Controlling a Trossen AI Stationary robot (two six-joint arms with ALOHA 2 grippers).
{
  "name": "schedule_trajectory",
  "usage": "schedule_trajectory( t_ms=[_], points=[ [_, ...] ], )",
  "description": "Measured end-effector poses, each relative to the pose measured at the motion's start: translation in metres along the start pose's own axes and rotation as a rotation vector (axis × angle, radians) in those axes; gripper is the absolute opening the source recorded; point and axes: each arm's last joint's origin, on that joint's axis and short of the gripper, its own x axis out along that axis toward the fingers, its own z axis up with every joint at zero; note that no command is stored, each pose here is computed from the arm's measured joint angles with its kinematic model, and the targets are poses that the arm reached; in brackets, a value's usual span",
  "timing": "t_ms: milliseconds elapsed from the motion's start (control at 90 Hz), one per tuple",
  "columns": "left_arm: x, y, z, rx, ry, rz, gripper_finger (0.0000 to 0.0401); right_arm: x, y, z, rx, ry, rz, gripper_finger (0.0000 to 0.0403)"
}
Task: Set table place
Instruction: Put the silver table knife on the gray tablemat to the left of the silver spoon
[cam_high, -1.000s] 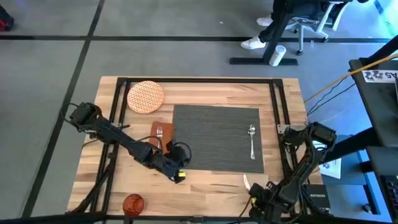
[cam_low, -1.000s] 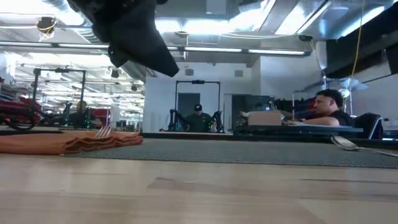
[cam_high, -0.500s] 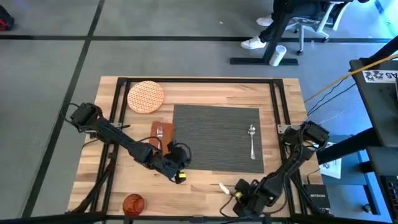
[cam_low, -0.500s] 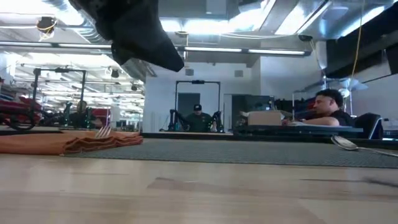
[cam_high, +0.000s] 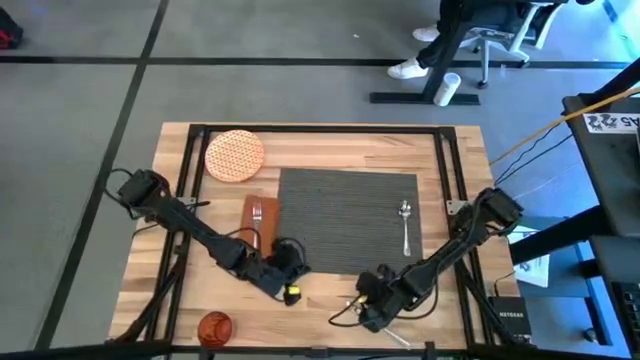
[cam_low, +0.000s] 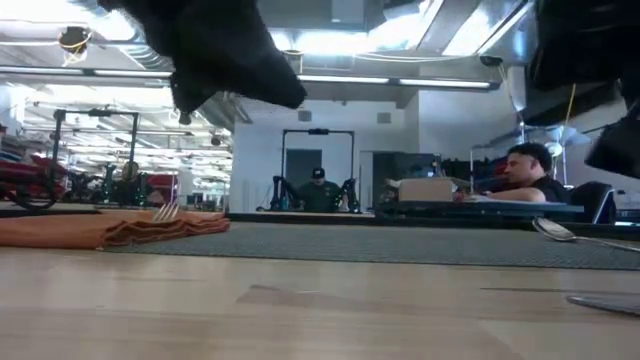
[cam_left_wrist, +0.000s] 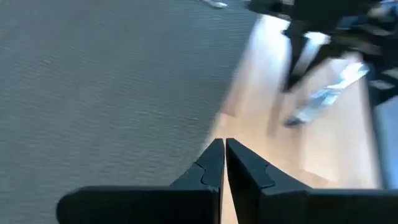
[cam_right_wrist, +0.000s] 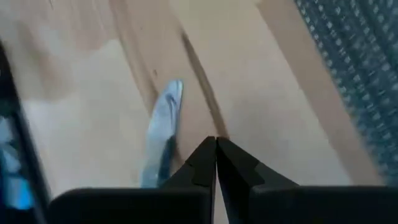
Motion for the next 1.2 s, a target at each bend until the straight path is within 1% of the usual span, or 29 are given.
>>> schedule_trajectory(
  t_ms=[78, 133, 244, 378, 433, 522, 611, 711, 1011, 1200],
  points=[
    [0.002, -0.005, -0.01, -0.026, 0.009, -0.014, 0.0, -0.004, 0.004, -0.003, -0.067, 0.007, 0.033, 0.0],
    [0.005, -0.006, -0.015, -0.048, 0.023, -0.003, 0.0, -0.005, 0.005, -0.003, -0.113, 0.008, 0.042, 0.0],
    [0.01, -0.007, -0.024, -0.081, 0.036, 0.007, 0.0, -0.006, 0.014, 0.005, -0.139, -0.026, 0.154, 0.0],
    [0.011, -0.007, -0.028, -0.087, 0.045, 0.01, 0.0, -0.007, 0.02, 0.014, -0.159, -0.067, 0.251, 0.0],
    [0.011, -0.007, -0.028, -0.092, 0.043, 0.01, 0.0, -0.005, 0.021, 0.017, -0.154, -0.067, 0.273, 0.0],
    [0.011, -0.007, -0.028, -0.091, 0.044, 0.013, 0.0, 0.004, 0.017, 0.017, -0.151, -0.028, 0.259, 0.0],
    [0.011, -0.007, -0.028, -0.089, 0.045, 0.017, 0.0, 0.016, 0.015, 0.019, -0.141, 0.003, 0.269, 0.0],
    [0.011, -0.007, -0.028, -0.085, 0.044, 0.015, 0.0, 0.024, 0.013, 0.02, -0.132, 0.013, 0.268, 0.0],
    [0.011, -0.007, -0.029, -0.084, 0.046, 0.015, 0.0, 0.028, 0.006, 0.031, -0.099, 0.018, 0.26, 0.0],
    [0.011, -0.007, -0.029, -0.084, 0.047, 0.015, 0.0, 0.033, 0.003, 0.031, -0.095, 0.043, 0.254, 0.0]
  ],
)
